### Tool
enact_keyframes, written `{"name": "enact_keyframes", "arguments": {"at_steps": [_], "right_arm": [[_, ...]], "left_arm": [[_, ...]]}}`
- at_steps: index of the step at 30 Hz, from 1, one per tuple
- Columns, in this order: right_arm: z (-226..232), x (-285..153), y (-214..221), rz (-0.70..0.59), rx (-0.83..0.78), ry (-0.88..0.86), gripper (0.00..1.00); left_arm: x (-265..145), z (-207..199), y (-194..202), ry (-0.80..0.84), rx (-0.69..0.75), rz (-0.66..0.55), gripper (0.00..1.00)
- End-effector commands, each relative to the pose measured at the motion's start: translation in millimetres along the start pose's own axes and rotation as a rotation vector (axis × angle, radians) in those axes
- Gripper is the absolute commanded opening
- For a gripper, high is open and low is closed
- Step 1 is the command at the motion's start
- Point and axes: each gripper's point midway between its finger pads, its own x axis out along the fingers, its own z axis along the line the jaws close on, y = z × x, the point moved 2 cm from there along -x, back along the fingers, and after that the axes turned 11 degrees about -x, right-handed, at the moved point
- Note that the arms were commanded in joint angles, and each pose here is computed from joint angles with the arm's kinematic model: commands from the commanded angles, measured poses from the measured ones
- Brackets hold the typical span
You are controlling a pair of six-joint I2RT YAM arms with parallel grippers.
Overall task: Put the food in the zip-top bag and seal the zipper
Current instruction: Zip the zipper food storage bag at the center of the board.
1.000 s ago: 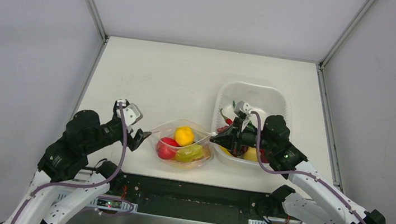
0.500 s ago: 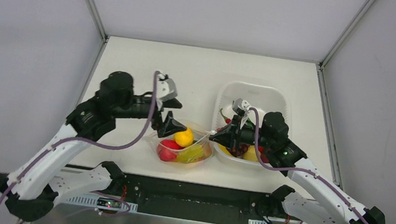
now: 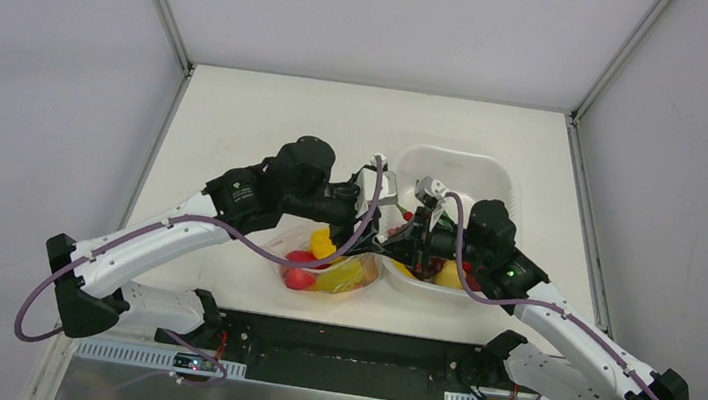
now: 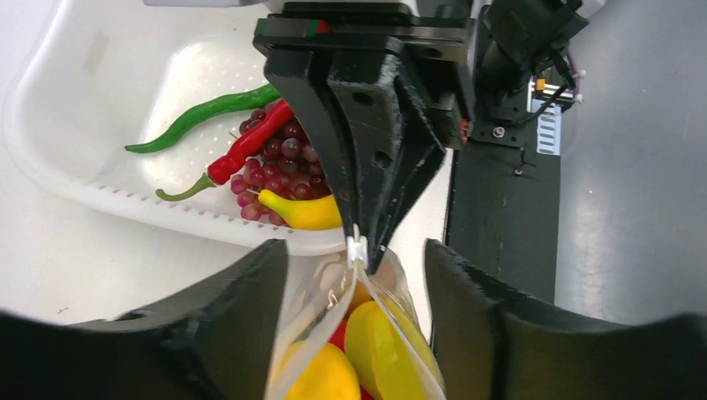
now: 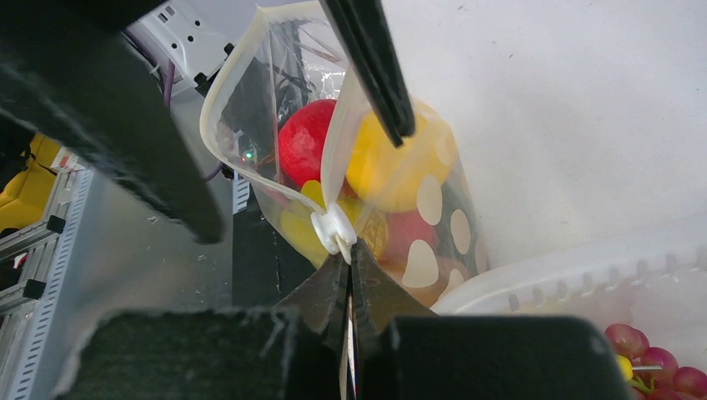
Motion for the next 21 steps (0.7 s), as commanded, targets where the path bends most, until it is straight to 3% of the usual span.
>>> {"name": "enact_keyframes", "arguments": {"at_steps": [1, 14, 21], "right_arm": [[5, -3, -25, -0.064, -0.059, -0.019, 0.00], [3, -3, -23, -0.064, -0.068, -0.004, 0.00], [1, -2, -22, -0.062, -0.069, 0.004, 0.00]], "left_arm": [[7, 2, -20, 0.000, 0.034, -0.055, 0.55], [13, -2, 5, 0.050, 0.002, 0.036, 0.24], [17, -7, 15, 0.092, -0.023, 0.100, 0.30]]}}
